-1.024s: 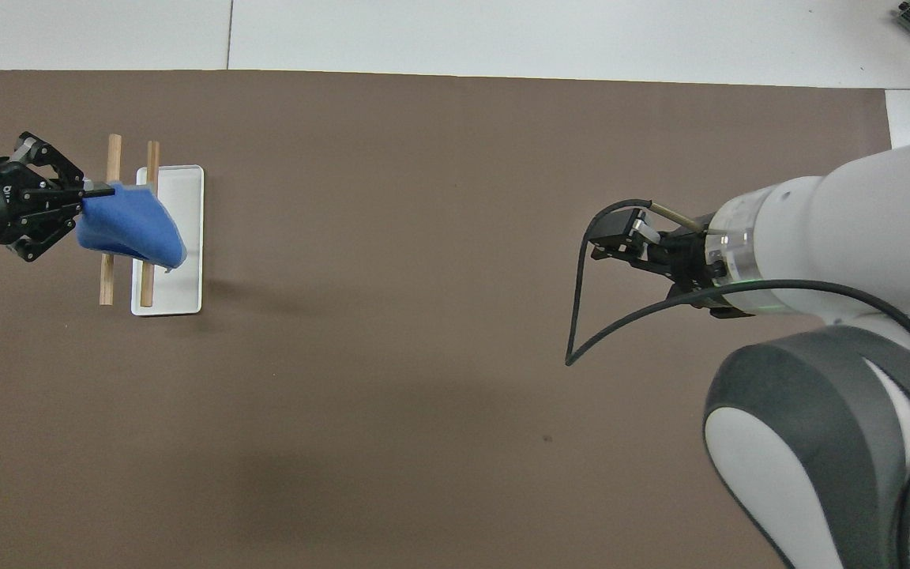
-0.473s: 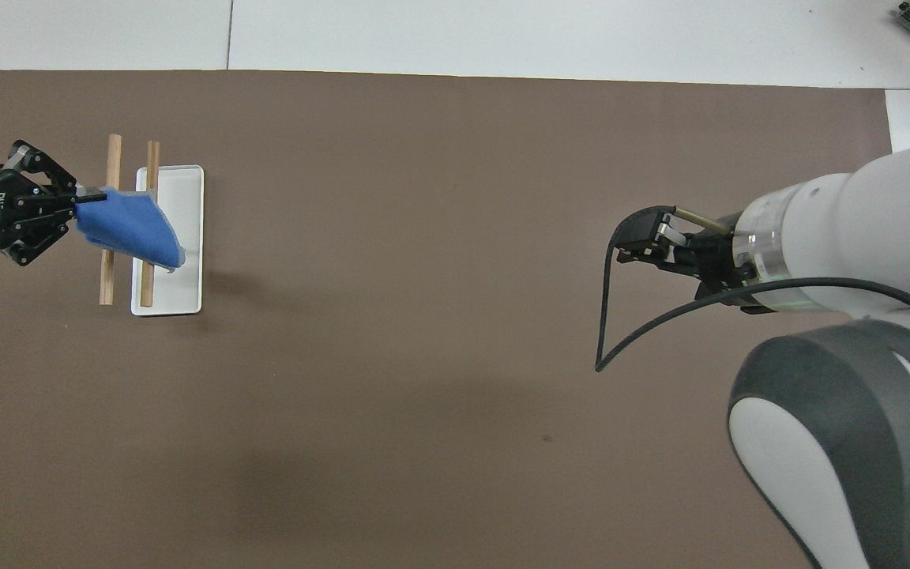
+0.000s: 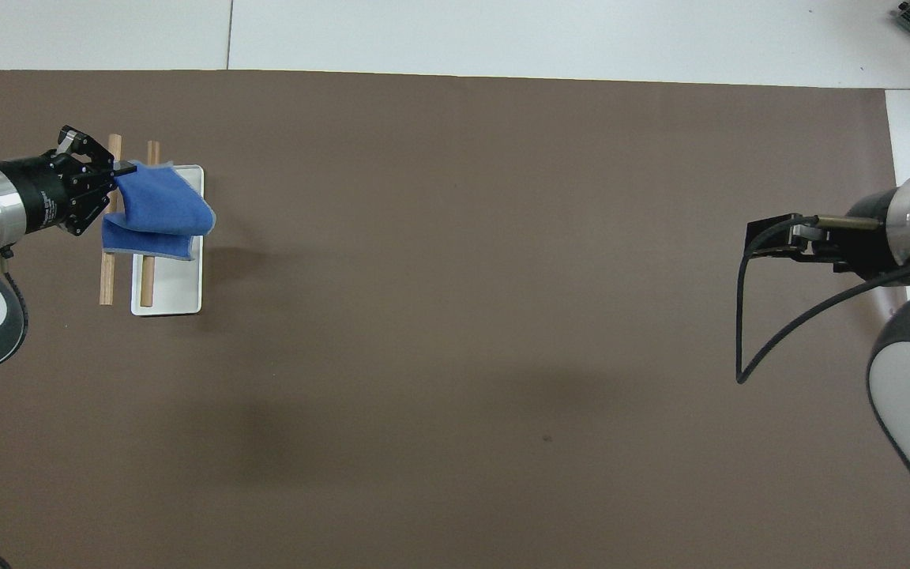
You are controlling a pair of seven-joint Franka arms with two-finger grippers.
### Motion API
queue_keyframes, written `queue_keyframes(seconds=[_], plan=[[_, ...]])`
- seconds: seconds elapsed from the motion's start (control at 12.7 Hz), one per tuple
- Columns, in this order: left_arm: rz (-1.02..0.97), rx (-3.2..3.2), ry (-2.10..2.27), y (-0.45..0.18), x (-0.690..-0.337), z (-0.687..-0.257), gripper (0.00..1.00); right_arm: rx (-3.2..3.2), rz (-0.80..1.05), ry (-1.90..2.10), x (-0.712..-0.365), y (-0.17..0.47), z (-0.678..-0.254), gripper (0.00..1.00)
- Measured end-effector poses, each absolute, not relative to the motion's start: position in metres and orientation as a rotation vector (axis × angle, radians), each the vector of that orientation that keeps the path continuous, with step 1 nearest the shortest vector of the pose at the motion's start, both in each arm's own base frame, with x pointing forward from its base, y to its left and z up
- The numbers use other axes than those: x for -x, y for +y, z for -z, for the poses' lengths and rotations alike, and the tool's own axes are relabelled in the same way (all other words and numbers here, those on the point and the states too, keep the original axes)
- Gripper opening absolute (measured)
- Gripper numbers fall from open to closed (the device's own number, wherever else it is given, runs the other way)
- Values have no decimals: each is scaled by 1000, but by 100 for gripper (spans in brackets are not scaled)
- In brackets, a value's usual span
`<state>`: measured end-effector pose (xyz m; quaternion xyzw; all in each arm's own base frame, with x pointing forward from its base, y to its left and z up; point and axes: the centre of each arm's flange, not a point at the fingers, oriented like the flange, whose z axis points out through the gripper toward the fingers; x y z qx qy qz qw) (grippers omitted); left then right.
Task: Right arm passes towel to left arm to hang
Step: 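Move the towel over the wooden rack with the left gripper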
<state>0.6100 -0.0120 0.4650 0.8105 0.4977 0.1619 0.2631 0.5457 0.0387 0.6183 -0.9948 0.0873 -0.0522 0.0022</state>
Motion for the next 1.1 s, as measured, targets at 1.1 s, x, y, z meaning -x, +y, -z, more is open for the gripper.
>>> queue_keyframes(seconds=[1.1], plan=[[-550,-2036,1460,9,-623,-452,2,3134,38,322,-544,11,-619,100]])
